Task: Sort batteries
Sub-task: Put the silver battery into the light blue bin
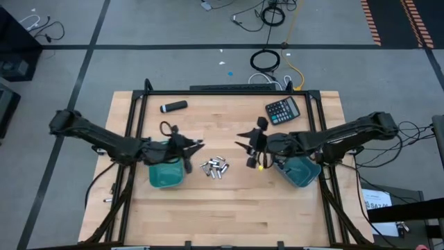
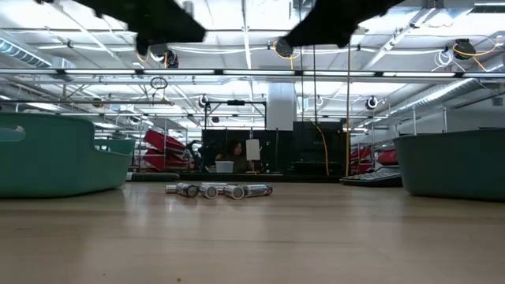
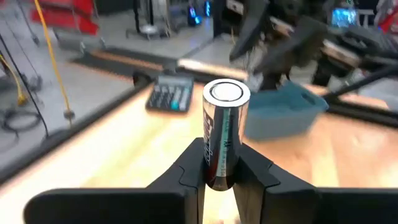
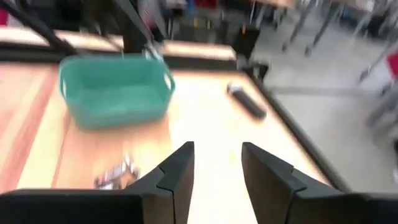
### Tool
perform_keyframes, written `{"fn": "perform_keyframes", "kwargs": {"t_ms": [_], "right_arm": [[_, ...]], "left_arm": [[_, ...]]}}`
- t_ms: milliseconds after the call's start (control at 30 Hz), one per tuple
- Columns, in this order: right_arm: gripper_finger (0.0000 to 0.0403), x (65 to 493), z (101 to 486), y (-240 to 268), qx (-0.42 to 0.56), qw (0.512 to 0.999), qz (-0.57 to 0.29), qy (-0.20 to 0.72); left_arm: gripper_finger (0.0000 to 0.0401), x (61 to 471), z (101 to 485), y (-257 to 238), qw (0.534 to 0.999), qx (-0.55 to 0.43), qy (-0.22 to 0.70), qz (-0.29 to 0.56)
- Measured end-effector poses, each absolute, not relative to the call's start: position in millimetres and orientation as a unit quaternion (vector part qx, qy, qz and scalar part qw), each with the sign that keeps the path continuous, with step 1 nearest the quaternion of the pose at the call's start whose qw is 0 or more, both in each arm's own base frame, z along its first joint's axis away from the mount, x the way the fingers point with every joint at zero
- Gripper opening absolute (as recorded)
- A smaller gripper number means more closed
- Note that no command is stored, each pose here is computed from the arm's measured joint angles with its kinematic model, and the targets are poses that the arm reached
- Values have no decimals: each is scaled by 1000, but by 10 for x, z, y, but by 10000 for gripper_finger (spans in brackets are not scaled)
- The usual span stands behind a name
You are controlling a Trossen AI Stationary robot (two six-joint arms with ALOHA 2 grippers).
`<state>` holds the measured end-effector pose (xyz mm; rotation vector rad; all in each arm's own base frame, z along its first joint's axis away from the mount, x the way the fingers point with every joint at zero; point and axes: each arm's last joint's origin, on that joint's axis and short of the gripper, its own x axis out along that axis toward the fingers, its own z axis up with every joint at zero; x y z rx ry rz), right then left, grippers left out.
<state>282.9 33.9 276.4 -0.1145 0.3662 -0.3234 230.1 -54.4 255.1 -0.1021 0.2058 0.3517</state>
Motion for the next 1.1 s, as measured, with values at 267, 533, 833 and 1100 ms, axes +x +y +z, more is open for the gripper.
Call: {"fn": "perform_keyframes", "kwargs": {"t_ms": [267,533,833,1100], "right_arm": [[118,2691,2584,304,30,941,-198,272],[75,2785,2319,339,64,920,-208,325],[45,2809,2193,598,50,922,-158,350],[43,2799,2203,630,52,923,-154,348]], "left_arm": [[57,1893,2430,-547,948,-114,215,207],[57,1721,2225,-555,900,-188,306,248],[88,1609,2115,-593,848,-262,393,240],[244,1617,2082,-582,829,-278,432,221]]}}
